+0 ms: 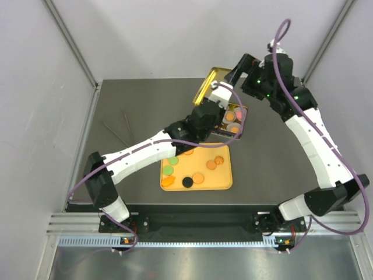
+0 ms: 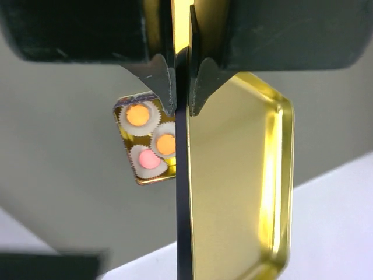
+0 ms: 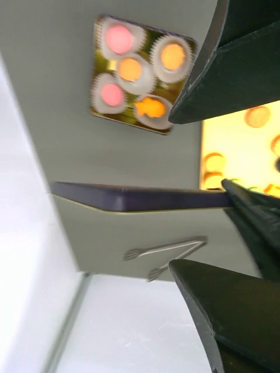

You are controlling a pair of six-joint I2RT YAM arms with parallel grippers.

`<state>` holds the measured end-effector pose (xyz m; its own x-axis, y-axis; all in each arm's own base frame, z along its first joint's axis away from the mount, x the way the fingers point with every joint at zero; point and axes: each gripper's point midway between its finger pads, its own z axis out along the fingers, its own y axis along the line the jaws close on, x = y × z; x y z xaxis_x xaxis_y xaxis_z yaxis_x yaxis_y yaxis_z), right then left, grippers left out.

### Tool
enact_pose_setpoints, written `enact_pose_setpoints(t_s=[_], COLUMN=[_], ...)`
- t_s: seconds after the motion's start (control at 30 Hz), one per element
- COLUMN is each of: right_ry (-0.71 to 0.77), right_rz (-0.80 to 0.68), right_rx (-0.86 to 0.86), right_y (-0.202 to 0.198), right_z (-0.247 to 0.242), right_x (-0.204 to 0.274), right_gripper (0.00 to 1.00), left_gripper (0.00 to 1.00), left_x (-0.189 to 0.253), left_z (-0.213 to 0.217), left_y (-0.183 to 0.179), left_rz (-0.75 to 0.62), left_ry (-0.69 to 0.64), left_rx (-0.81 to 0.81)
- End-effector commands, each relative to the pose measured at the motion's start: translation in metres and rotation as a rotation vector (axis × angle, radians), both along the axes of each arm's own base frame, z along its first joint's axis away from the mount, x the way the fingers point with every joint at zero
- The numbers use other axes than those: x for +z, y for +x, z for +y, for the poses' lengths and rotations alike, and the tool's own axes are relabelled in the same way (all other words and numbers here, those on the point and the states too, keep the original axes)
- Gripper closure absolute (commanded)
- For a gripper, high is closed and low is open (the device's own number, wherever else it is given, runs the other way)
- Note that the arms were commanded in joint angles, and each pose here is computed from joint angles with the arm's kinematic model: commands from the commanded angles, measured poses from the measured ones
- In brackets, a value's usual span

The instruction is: Pack the cookies

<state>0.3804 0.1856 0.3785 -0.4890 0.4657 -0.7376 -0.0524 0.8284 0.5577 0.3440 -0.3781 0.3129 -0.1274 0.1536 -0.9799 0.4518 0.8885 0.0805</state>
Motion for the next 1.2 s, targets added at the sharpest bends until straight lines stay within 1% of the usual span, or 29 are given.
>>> enact_pose_setpoints(t_s=[0.0,0.03,0.07,0.1,0.17,0.2,0.27,0.3,0.33,0.37,0.4,0.43,0.47,0.5,0.53,0.6,0.63,0.7,0.73,0.8,0.83,0.87,0.93,0.97,1.0,1.1,1.13,1.17], right_ry=[0.031,0.031,0.033,0.027,0.013,-0.007,-0.028,-0.037,-0.036,-0.026,-0.026,-0.022,-0.001,-0.003,0.007,0.01,0.027,0.045,0.067,0.064,0.062,0.059,0.065,0.067,0.069,0.074,0.08,0.084], right_rz=[-0.179,-0.187,-0.208,-0.202,-0.234,-0.211,-0.224,-0.219,-0.219,-0.217,-0.209,-0.204,-0.202,-0.163,-0.179,-0.135,-0.138,-0.109,-0.126,-0.101,-0.082,-0.067,-0.068,-0.072,-0.059,-0.023,-0.003,-0.002], right_rx=[-0.028,-0.044,-0.049,-0.065,-0.081,-0.098,-0.108,-0.111,-0.1,-0.067,-0.077,-0.069,-0.049,-0.064,-0.066,-0.076,-0.071,-0.092,-0.093,-0.11,-0.118,-0.121,-0.131,-0.135,-0.138,-0.144,-0.143,-0.145], right_y=[-0.005,-0.004,-0.007,-0.006,-0.009,-0.007,-0.01,-0.003,-0.003,-0.005,0.002,0.004,0.005,0.008,0.012,0.016,0.019,0.023,0.025,0.027,0.028,0.028,0.033,0.035,0.036,0.041,0.043,0.045], right_z=[-0.023,-0.03,-0.035,-0.042,-0.051,-0.058,-0.068,-0.073,-0.075,-0.073,-0.08,-0.082,-0.081,-0.089,-0.091,-0.098,-0.099,-0.108,-0.109,-0.114,-0.116,-0.116,-0.118,-0.119,-0.119,-0.12,-0.118,-0.118], right_x=[0.052,0.054,0.06,0.055,0.058,0.042,0.034,0.015,0.007,0.0,-0.017,-0.026,-0.033,-0.057,-0.06,-0.086,-0.09,-0.11,-0.108,-0.123,-0.131,-0.138,-0.144,-0.146,-0.153,-0.174,-0.183,-0.187], right_gripper=[0.0,0.0,0.0,0.0,0.0,0.0,0.0,0.0,0.0,0.0,0.0,0.0,0.0,0.0,0.0,0.0,0.0,0.0,0.0,0.0,0.0,0.0,0.0,0.0,0.0,0.0,0.0,0.0], left_gripper=[1.0,1.0,1.0,1.0,1.0,1.0,1.0,1.0,1.0,1.0,1.0,1.0,1.0,1.0,1.0,1.0,1.0,1.0,1.0,1.0,1.0,1.0,1.0,1.0,1.0,1.0,1.0,1.0], left_x=[0.038,0.037,0.038,0.038,0.042,0.046,0.051,0.048,0.058,0.057,0.051,0.06,0.059,0.054,0.054,0.049,0.046,0.033,0.03,0.015,0.012,-0.006,-0.009,-0.021,-0.019,-0.035,-0.035,-0.044], left_z=[0.004,0.011,0.013,0.01,0.014,0.01,0.012,0.011,0.006,0.005,0.001,0.002,-0.003,-0.006,-0.007,-0.015,-0.014,-0.023,-0.025,-0.034,-0.036,-0.039,-0.04,-0.041,-0.04,-0.038,-0.037,-0.037], left_y=[0.0,0.008,0.011,0.01,0.017,0.015,0.022,0.026,0.024,0.026,0.029,0.035,0.032,0.037,0.04,0.044,0.047,0.053,0.056,0.059,0.06,0.064,0.065,0.066,0.068,0.072,0.072,0.072], left_rz=[0.083,0.113,0.13,0.152,0.184,0.199,0.253,0.277,0.316,0.343,0.381,0.395,0.426,0.446,0.478,0.521,0.567,0.613,0.647,0.694,0.731,0.773,0.797,0.815,0.805,0.863,0.859,0.878], left_ry=[-0.251,-0.295,-0.32,-0.346,-0.41,-0.443,-0.539,-0.57,-0.654,-0.688,-0.716,-0.789,-0.806,-0.822,-0.862,-0.904,-0.948,-0.981,-1.014,-1.036,-1.071,-1.079,-1.13,-1.142,-1.158,-1.199,-1.21,-1.22], left_rx=[-0.092,-0.078,-0.085,-0.12,-0.123,-0.165,-0.184,-0.188,-0.261,-0.278,-0.3,-0.315,-0.358,-0.369,-0.37,-0.422,-0.426,-0.464,-0.468,-0.509,-0.513,-0.502,-0.537,-0.532,-0.547,-0.528,-0.545,-0.537])
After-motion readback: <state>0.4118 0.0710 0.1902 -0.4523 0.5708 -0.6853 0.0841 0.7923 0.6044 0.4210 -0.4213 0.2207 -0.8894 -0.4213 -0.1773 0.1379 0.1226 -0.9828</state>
